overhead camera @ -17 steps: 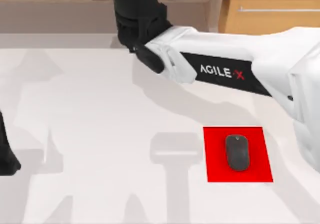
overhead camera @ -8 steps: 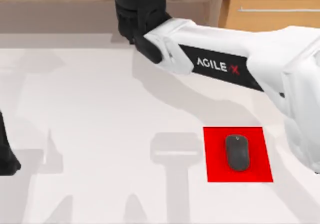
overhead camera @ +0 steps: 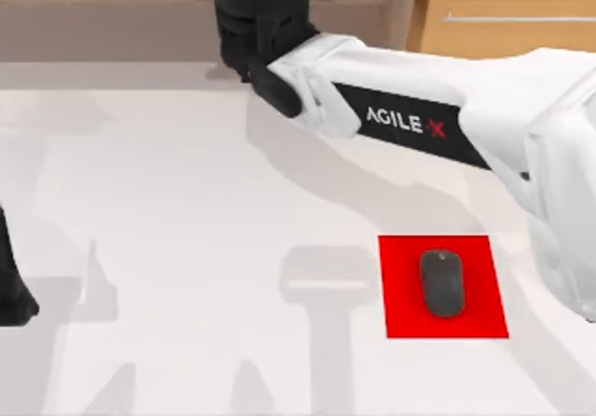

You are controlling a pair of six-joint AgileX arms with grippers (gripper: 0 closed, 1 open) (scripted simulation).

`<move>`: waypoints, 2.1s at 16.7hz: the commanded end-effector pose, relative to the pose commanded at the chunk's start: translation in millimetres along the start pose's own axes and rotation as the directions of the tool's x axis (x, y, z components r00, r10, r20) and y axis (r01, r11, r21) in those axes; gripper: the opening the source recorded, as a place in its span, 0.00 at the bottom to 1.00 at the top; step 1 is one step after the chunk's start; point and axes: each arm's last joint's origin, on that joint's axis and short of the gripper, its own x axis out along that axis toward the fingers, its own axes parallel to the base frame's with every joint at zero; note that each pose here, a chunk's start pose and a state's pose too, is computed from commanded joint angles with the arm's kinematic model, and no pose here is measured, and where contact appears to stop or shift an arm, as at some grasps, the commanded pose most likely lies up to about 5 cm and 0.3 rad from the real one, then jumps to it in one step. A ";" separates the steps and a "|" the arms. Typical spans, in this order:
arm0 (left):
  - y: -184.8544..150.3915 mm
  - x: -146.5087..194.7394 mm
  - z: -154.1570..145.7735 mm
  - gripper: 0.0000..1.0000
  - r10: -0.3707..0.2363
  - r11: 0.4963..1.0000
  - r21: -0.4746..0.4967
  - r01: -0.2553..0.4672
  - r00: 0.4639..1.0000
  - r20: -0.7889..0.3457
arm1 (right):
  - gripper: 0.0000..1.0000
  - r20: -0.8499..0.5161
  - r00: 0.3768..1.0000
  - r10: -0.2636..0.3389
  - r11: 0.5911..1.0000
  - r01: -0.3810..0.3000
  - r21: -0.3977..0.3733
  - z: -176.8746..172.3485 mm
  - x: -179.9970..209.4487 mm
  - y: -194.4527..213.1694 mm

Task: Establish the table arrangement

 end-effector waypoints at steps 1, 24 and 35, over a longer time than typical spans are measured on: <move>0.0 0.0 0.0 1.00 0.000 1.000 0.000 0.000 1.000 0.000 | 0.55 0.000 1.000 0.000 1.000 0.000 0.000 0.0 0.0 0.0; 0.0 0.0 0.0 1.00 0.000 1.000 0.000 0.000 1.000 0.000 | 0.00 -0.007 1.000 0.005 1.000 -0.005 -0.007 9.0 -29.5 1.0; 0.0 0.0 0.0 1.00 0.000 1.000 0.000 0.000 1.000 0.000 | 0.00 -0.001 0.999 0.039 0.999 -0.039 0.024 21.6 -42.3 -14.2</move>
